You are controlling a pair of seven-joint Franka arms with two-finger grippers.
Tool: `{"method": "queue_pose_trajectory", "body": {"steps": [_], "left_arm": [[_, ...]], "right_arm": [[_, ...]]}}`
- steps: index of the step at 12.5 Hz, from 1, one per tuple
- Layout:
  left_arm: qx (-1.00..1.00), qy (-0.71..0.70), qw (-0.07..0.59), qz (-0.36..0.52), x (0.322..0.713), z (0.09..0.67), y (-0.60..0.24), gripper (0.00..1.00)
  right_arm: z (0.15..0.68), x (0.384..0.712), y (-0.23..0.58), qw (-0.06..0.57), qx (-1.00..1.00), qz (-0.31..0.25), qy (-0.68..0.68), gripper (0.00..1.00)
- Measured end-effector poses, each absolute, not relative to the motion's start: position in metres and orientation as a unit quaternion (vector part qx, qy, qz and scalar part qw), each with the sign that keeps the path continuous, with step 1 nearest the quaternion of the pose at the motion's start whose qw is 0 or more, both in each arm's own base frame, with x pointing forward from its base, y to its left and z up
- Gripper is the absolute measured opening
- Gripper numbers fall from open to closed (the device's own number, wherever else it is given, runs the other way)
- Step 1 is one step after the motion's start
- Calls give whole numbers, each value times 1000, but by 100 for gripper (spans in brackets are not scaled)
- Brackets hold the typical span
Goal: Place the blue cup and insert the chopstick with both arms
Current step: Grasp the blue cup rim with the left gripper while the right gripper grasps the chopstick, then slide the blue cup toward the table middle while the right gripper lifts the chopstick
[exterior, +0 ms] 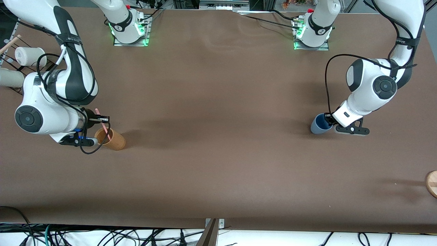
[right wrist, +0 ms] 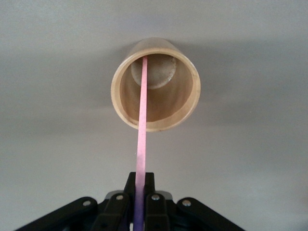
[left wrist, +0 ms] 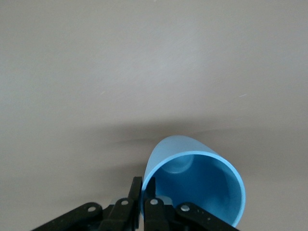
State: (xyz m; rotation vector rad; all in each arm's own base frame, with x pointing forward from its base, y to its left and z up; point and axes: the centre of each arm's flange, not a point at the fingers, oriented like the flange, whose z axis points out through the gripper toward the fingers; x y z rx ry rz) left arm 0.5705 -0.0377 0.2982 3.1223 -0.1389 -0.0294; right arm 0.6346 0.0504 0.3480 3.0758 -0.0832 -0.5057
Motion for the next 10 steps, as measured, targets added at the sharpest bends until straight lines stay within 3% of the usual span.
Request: {"method": "queue_pose_trajectory", "body": {"steps": [5,10], "left_arm": [[998,-44,29,-19,602,382,-201,5],[999,-32,20,-29,598,359,-385,5]], "right_arm": [[419,634,52,12,983,-181,-24,9],[492,622,71,11,978,-207,-4,9]]}}
